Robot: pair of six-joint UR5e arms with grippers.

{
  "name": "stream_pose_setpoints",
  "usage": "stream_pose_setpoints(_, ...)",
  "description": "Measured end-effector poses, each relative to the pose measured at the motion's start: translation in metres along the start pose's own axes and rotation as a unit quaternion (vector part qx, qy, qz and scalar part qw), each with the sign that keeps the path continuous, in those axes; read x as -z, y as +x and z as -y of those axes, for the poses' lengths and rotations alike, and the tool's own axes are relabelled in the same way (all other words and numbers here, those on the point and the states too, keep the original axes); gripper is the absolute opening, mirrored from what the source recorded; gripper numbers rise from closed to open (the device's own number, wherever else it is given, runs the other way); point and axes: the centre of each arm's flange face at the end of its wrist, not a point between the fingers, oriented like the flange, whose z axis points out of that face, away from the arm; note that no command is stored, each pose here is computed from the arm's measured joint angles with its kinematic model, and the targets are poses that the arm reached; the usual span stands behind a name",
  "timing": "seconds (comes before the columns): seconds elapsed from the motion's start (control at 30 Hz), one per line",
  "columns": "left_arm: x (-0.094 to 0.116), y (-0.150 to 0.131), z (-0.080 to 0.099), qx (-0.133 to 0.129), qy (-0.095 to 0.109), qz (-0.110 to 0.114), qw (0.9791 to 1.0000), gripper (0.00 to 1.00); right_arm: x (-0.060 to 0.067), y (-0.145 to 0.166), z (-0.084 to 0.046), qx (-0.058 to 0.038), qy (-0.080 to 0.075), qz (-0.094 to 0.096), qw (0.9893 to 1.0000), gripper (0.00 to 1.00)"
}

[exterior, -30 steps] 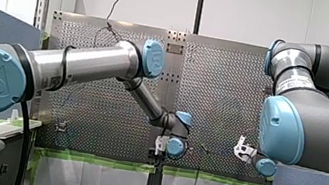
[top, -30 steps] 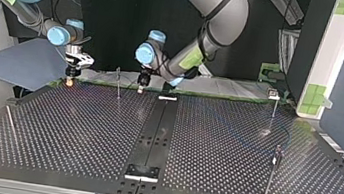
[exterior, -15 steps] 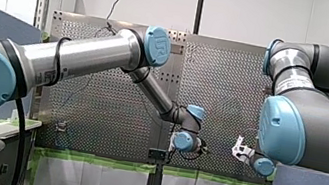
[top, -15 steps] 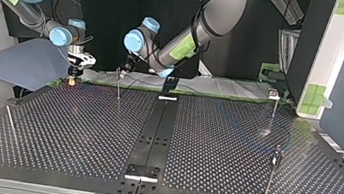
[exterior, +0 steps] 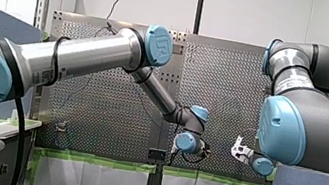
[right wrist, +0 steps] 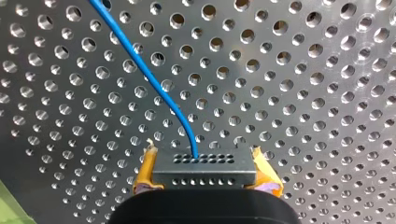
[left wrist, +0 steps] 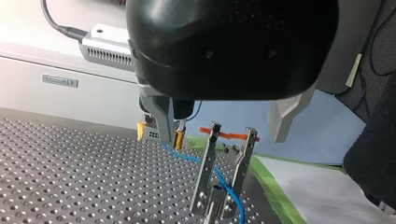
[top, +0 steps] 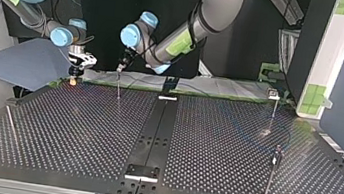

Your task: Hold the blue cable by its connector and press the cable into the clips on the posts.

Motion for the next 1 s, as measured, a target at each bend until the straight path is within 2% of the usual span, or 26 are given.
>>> stream_pose_setpoints(0.37,0.001,-0.001,0.007,0.012,0.0,0.011,0.9999,1.0,0.0,0.0,0.001,-0.0008,0.0,0.0,1.0,0.0)
stream_pose_setpoints(1.0,0.007,0.011,0.01,0.027,0.0,0.007,0.9996,1.0,-0.001,-0.001,0.005,-0.0007,0.005,-0.001,1.0,0.0)
